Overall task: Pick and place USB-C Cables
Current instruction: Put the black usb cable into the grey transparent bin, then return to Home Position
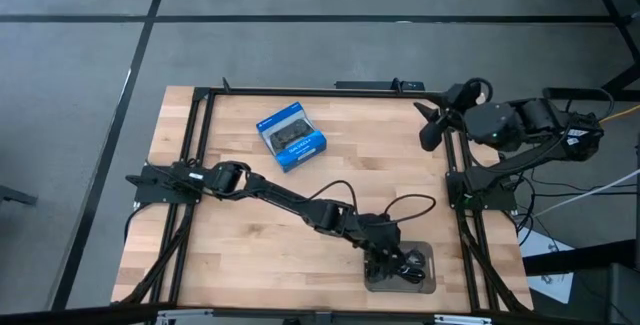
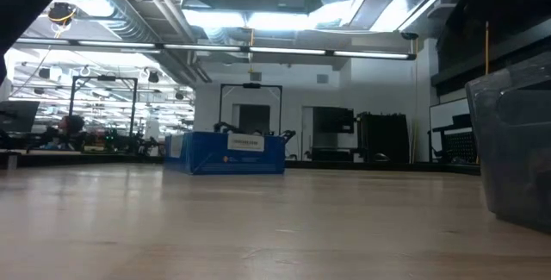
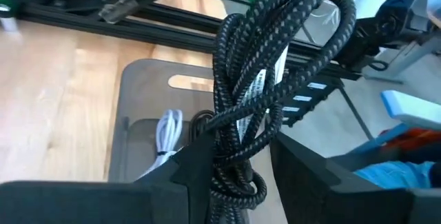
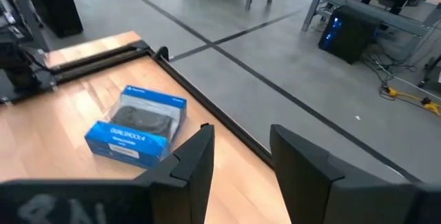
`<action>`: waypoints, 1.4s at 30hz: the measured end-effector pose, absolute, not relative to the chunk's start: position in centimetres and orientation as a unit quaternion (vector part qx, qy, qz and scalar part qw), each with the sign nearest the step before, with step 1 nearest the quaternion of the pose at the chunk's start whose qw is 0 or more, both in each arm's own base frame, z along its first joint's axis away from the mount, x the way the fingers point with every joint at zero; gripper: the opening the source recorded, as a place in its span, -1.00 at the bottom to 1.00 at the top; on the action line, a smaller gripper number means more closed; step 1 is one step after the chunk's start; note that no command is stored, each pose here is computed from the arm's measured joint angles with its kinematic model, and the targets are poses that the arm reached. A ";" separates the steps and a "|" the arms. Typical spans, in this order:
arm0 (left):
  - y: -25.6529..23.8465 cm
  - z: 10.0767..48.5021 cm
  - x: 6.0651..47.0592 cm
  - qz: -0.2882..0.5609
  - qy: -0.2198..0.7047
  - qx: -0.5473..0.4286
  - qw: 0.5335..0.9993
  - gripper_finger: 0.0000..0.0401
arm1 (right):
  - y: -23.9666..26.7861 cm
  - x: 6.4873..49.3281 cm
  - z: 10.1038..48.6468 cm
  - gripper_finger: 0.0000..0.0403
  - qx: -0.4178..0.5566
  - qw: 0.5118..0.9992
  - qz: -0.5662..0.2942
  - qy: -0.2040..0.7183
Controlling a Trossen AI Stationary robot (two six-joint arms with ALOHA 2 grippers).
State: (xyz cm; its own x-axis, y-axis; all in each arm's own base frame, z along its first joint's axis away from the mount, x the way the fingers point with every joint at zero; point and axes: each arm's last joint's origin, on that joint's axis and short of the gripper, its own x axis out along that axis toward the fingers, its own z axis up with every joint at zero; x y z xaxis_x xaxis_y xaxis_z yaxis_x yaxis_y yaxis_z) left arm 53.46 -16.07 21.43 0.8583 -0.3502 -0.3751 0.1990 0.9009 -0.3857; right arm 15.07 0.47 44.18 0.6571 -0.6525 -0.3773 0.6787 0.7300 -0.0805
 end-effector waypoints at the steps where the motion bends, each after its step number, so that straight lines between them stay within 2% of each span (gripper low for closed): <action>1: -16.1 21.4 53.4 -0.146 0.224 -0.172 0.948 -0.32 | 0.5 15.0 44.1 -0.28 0.032 0.908 -0.366 0.199; 10: -16.4 20.9 53.1 -0.159 0.271 -0.231 0.921 -0.32 | 0.4 14.7 43.7 -0.28 0.020 0.903 -0.368 0.221; 23: -14.8 21.4 53.4 -0.151 0.266 -0.239 0.922 -0.32 | 0.4 14.6 43.6 -0.28 0.016 0.901 -0.369 0.227; 26: -13.7 22.1 53.6 -0.195 0.272 -0.278 0.900 -0.31 | 0.4 14.7 43.6 -0.28 0.016 0.901 -0.369 0.227; 32: -12.0 22.8 53.2 -0.307 0.345 -0.375 0.803 -0.31 | 0.4 14.7 43.6 -0.28 0.019 0.902 -0.369 0.225; 38: -11.7 22.2 53.0 -0.282 0.386 -0.409 0.778 -0.31 | 0.6 14.8 43.5 -0.28 0.061 0.908 -0.348 0.225; 42: -11.4 22.4 52.6 -0.303 0.401 -0.392 0.770 -0.31 | 1.0 15.1 43.3 -0.28 0.068 0.923 -0.278 0.258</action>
